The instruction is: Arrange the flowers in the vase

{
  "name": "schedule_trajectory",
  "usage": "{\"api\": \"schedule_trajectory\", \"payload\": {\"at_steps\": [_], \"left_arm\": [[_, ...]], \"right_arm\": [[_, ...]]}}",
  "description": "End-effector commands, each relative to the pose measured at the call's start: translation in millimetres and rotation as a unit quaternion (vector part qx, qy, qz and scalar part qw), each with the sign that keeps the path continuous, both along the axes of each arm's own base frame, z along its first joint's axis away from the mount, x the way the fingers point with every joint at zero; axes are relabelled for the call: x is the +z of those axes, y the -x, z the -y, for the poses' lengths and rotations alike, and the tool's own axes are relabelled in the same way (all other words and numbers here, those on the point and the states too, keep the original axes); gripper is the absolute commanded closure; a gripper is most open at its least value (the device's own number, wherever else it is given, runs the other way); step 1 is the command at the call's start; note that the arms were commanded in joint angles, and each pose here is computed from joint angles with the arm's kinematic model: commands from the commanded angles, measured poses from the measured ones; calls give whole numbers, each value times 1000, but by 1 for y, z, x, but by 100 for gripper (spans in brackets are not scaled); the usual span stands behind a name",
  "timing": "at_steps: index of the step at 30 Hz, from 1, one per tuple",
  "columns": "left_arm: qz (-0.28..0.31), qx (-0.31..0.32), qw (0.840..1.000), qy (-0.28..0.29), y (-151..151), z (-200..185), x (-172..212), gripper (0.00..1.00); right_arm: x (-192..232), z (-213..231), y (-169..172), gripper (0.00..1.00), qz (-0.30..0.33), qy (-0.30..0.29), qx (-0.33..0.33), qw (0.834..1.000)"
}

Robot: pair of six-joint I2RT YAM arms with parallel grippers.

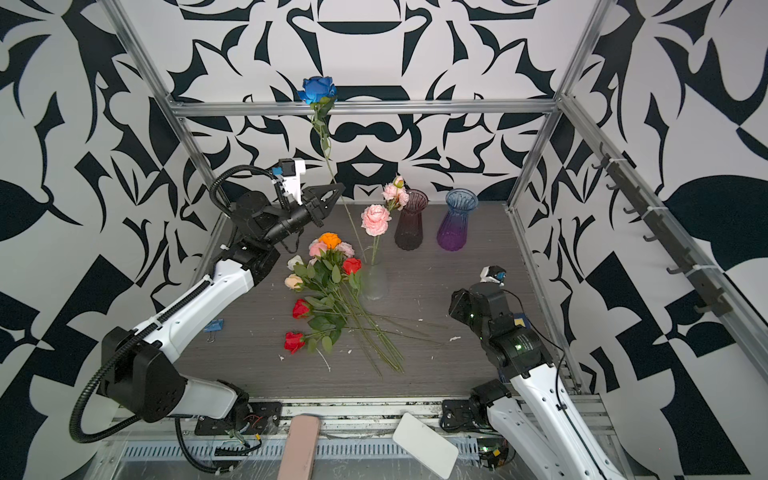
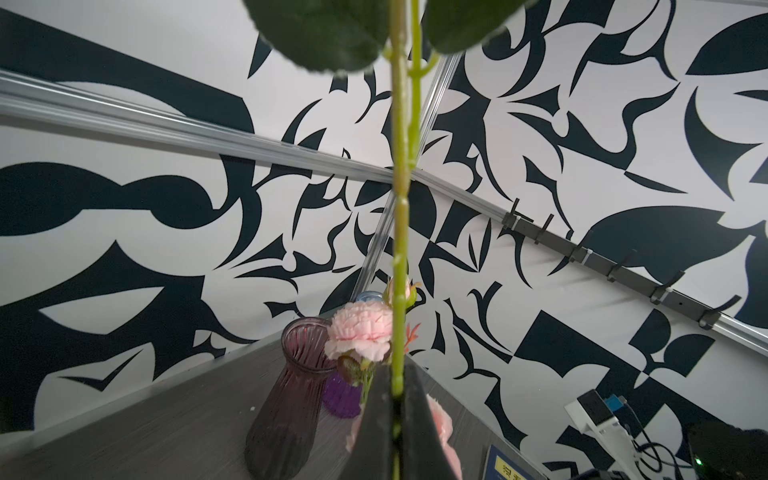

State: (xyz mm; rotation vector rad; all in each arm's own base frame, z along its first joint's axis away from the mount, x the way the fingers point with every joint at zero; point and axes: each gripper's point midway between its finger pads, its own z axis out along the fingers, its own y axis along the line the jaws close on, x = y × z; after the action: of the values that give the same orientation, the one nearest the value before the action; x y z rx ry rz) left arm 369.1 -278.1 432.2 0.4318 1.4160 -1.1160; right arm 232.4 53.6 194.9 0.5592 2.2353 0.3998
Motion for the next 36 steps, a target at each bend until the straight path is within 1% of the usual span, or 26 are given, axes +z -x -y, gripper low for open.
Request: {"api": "schedule_trajectory", "payload": {"at_steps": [1, 7, 11, 12, 13, 16, 17, 19, 20, 26, 32, 36], "left_arm": [[36, 6, 999, 18, 15, -8, 25, 100], [34, 6, 999, 18, 19, -10, 24, 100], [40, -12, 999, 15, 24, -7, 23, 100], [41, -17, 999, 14, 25, -5, 23, 97], [41, -22, 999, 14, 26, -4, 24, 89], [39, -29, 999, 14, 28, -1, 23, 54], [38, -29, 999, 14, 29, -1, 23, 47], [36, -27, 999, 14, 29, -1, 23, 41], [35, -26, 999, 15, 29, -1, 23, 39], [31, -25, 999, 17, 32, -2, 22, 38], [31, -29, 999, 17, 35, -1, 21, 47], [23, -29, 999, 18, 34, 0, 16, 49]], "right_arm": [[20, -1, -9, 55, 30, -1, 2, 1000], [18, -6, -13, 55, 27, -8, 7, 1000], [19, -6, -13, 55, 28, -11, 6, 1000], [19, -6, -13, 55, 29, -12, 5, 999], [19, -6, -12, 55, 29, -12, 5, 999], [18, -5, -11, 55, 29, -14, 4, 999], [18, -5, -10, 55, 29, -16, 3, 999], [18, -5, -10, 55, 29, -18, 3, 999], [17, -5, -9, 55, 29, -18, 3, 999], [18, -5, -7, 55, 31, -19, 3, 999], [20, -5, -7, 55, 32, -21, 4, 999], [21, -5, -7, 55, 33, -19, 6, 999]]}}
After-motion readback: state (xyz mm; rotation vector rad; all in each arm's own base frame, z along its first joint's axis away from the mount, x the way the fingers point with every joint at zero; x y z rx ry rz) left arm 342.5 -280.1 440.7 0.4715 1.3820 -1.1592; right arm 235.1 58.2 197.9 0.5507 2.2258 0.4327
